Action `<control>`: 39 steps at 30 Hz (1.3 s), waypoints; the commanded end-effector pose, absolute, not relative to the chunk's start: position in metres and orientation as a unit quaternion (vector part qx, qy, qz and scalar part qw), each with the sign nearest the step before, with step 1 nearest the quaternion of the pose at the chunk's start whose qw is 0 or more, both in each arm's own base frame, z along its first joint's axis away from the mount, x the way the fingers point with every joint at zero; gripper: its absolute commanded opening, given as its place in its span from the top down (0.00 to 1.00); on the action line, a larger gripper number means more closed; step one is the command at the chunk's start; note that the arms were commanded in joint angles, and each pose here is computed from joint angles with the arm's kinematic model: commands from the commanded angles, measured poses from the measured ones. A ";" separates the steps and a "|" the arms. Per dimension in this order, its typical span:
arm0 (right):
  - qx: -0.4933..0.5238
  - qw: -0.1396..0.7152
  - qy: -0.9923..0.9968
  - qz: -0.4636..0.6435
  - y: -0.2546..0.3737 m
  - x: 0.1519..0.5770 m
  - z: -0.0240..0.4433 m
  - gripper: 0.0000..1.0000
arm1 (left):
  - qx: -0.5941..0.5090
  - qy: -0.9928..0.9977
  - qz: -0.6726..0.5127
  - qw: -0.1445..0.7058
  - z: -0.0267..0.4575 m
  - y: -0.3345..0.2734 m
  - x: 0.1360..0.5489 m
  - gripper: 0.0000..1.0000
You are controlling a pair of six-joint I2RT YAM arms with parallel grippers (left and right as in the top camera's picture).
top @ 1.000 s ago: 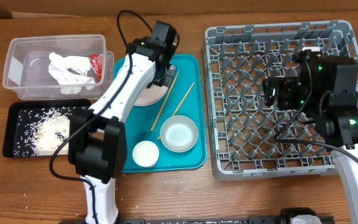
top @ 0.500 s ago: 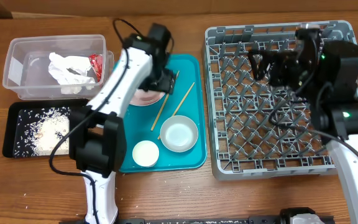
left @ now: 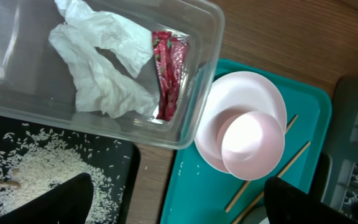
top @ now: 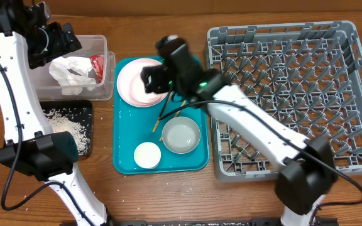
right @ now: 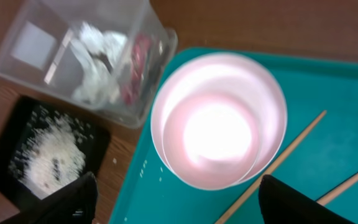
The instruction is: Sort waste into correct bins and load items into the dishwasher
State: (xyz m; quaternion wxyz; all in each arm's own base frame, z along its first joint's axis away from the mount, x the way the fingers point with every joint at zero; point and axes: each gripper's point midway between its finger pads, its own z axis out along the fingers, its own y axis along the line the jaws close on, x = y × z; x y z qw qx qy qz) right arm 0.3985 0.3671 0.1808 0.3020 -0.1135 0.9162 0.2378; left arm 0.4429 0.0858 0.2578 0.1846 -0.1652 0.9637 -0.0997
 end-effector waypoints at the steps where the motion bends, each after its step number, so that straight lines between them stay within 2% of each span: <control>1: -0.092 0.308 0.924 0.208 0.363 0.416 0.162 0.21 | -0.156 0.968 -0.097 0.173 0.248 0.090 0.440 0.10; 9: -0.063 0.298 0.930 0.204 0.380 0.440 0.093 0.42 | -0.162 0.973 -0.102 0.131 0.217 0.089 0.435 0.10; 18: -0.042 0.297 0.942 0.154 0.359 0.455 0.054 0.49 | -0.158 0.974 -0.102 0.127 0.211 0.087 0.436 0.10; 22: -0.055 0.308 0.937 0.157 0.362 0.459 0.060 0.47 | -0.157 0.974 -0.102 0.128 0.211 0.086 0.436 0.11; 24: -0.069 0.322 0.931 0.160 0.366 0.464 0.076 0.34 | -0.156 0.974 -0.102 0.131 0.211 0.086 0.438 0.10; 26: -0.085 0.344 0.920 0.166 0.371 0.470 0.105 0.25 | -0.153 0.974 -0.102 0.134 0.212 0.084 0.440 0.11; 31: -0.084 0.353 0.918 0.163 0.369 0.474 0.121 0.23 | -0.147 0.974 -0.102 0.136 0.212 0.080 0.442 0.10; 35: -0.073 0.333 0.932 0.120 0.349 0.477 0.094 0.25 | -0.147 0.974 -0.102 0.136 0.212 0.080 0.442 0.10; 39: -0.052 0.311 0.943 0.109 0.335 0.481 0.070 0.30 | -0.147 0.974 -0.102 0.136 0.212 0.080 0.442 0.10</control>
